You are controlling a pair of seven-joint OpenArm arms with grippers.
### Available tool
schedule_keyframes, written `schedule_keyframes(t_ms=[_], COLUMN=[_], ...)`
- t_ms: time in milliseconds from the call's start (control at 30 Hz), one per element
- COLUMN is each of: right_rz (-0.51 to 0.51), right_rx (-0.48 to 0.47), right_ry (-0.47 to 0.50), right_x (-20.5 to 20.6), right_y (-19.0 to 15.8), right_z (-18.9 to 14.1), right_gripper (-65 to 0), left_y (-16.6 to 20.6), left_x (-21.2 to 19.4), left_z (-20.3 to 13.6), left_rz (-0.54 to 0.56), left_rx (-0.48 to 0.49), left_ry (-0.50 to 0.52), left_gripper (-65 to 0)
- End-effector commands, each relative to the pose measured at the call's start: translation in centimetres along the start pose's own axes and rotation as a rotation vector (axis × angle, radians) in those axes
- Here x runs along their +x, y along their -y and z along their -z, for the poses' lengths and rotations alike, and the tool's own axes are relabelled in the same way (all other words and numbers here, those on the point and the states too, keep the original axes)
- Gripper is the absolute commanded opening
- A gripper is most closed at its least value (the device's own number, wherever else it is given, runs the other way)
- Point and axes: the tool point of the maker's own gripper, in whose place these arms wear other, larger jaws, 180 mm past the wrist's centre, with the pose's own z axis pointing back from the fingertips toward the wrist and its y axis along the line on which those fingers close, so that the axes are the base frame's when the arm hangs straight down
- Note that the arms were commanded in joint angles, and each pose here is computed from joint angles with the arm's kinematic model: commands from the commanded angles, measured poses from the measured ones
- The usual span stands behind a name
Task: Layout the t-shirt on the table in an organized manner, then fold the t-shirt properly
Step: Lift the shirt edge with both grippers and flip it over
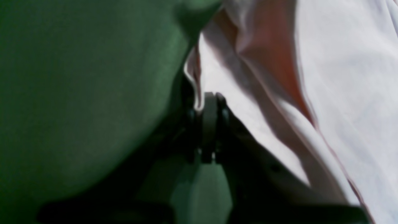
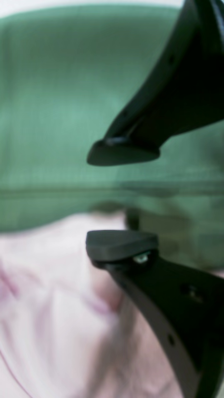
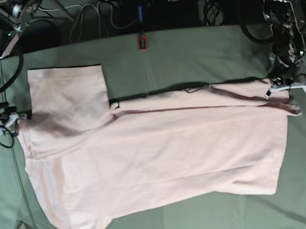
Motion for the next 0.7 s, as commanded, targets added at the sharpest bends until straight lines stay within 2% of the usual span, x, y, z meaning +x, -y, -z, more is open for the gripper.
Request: schedule_keyframes(t_ms=[0, 467, 667], right_rz=[-0.008, 0.013, 0.043], right_rx=[-0.010, 0.020, 0.054], right_ry=[0.063, 0.045, -0.030], right_x=[2.2, 0.9, -1.6], right_y=[0.7, -0.8, -0.8], right_z=[-0.4, 0.1, 1.4], right_gripper=[-31.8, -31.8, -31.9], left_y=[0.2, 0.2, 0.2], left_x=[1.8, 1.8, 1.8], left_z=[-0.1, -0.1, -0.1], left_rz=[0.005, 0.005, 0.005], left_rx=[-0.007, -0.007, -0.007], left_ry=[0.042, 0.042, 0.042], left_gripper=[-65.0, -65.0, -65.0])
